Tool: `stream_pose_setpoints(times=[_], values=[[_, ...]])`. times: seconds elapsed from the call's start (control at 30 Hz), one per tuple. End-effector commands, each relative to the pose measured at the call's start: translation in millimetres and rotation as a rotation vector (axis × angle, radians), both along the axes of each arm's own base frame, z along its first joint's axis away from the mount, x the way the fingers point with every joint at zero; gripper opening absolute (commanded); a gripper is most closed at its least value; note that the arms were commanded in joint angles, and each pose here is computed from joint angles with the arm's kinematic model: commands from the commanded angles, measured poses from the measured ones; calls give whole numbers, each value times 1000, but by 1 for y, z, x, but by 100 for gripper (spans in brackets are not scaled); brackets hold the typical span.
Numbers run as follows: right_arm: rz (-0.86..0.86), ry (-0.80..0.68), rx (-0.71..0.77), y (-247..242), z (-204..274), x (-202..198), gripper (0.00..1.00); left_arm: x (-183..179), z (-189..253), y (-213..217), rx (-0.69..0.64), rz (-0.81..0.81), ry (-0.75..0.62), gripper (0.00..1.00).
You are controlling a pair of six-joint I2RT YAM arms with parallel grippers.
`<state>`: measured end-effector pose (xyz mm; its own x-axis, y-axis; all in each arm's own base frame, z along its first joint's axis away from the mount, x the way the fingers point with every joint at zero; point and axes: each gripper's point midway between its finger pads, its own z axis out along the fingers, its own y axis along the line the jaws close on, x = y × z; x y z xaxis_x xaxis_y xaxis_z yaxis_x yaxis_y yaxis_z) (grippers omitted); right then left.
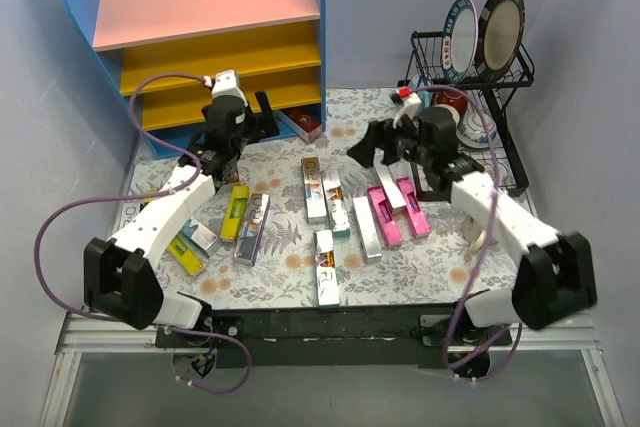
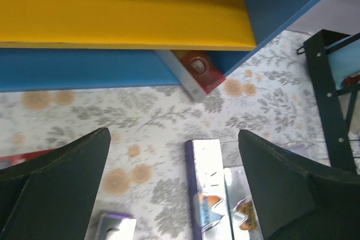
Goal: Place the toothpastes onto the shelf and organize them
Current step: Adjust the toothpaste on the shelf.
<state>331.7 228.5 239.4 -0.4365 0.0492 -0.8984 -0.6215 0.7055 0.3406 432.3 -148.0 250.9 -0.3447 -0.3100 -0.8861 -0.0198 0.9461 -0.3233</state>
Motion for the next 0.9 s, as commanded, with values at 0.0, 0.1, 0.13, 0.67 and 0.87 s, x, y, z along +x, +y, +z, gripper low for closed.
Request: stream_pose_setpoints(times=[0.0,0.1,0.13,0.67,0.87], values=[[90,140,201,53,9,41,98,-36,20,49,125,33,27,98],[34,178,287,75,-5,78,99,-50,29,75,165,108,-50,98],[-3,179,309,78,-7,90,99,-52,20,78,159,117,-75,98],[-340,383,657,119,-111,201,94,-62,-10,104,245,268,-99,98],[-392,460,701,133,-147,209,92,-63,-13,103,262,272,-96,98]])
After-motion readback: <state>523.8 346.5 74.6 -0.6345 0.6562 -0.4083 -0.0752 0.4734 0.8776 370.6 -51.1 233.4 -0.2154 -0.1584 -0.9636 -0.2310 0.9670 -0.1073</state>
